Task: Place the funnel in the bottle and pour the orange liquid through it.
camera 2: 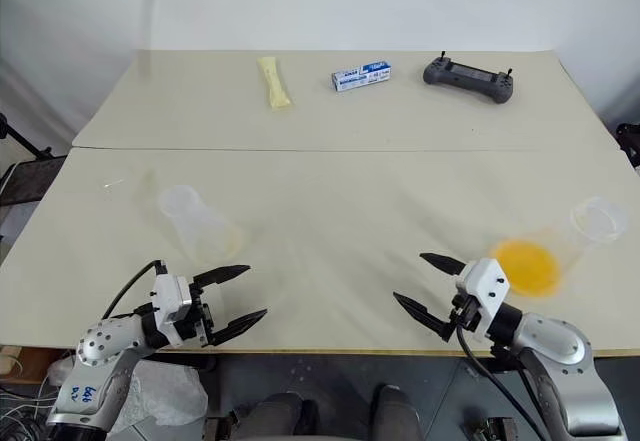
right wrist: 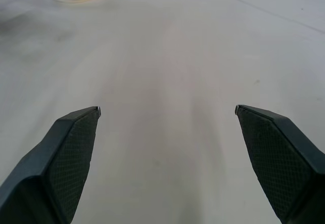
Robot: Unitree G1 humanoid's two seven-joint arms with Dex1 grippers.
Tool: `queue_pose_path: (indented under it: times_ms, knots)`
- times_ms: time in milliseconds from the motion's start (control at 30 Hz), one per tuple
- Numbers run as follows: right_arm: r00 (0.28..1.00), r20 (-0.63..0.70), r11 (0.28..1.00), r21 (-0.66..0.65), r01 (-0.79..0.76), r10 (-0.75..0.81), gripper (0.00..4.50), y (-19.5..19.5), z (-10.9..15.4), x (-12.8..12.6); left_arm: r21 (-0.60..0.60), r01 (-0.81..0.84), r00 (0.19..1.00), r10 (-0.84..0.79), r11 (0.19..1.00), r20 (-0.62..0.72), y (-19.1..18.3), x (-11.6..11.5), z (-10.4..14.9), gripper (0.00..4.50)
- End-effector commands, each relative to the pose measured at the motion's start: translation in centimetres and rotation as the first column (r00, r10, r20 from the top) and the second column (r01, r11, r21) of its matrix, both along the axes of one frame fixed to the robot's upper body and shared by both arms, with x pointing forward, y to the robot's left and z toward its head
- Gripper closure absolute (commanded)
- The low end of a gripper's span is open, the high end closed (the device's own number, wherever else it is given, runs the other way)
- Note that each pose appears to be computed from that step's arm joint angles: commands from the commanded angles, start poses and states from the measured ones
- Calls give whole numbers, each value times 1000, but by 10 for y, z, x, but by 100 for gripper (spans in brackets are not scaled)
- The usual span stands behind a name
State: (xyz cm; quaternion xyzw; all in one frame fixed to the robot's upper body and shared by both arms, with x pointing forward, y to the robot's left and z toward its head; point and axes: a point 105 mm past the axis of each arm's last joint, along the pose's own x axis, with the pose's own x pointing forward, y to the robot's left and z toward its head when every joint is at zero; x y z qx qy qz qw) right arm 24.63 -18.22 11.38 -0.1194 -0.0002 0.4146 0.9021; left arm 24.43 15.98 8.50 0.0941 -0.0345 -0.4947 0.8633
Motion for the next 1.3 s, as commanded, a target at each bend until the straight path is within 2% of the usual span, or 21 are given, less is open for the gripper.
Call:
queue_pose_path:
  times_ms: [33,233,367,467,567,667,933,1067,1167,1300]
  knots:
    - [999,34,1000,9,-14,13,4,2,6,2,-19,8,999,-7,1000,34,-4,1,10,0]
    - [999,38,1000,8,-26,26,4,3,7,6,-67,-42,998,38,997,-52,-7,5,11,0]
    - [998,40,999,4,-43,43,4,3,7,11,-92,-46,999,43,995,-34,-15,2,16,0]
    - [997,36,998,0,-68,68,4,5,7,12,-96,-117,992,112,988,-52,-10,2,16,0]
    - [996,32,996,-3,-86,86,4,5,7,16,-125,-162,985,153,979,-77,4,-6,19,0]
    - [994,33,994,-4,-108,108,4,7,8,20,-122,-268,962,259,956,-81,33,-16,22,0]
    - [989,34,989,-5,-146,146,4,11,9,29,-44,-459,888,457,887,-45,105,-31,36,0]
    - [988,38,988,-3,-153,153,4,13,10,30,-45,-482,876,482,875,-15,117,-27,48,0]
    - [986,43,987,0,-159,159,4,14,12,30,-73,-480,876,482,874,21,122,-14,62,0]
    - [985,55,986,2,-166,166,4,17,15,29,-86,-415,907,419,906,33,112,4,68,0]
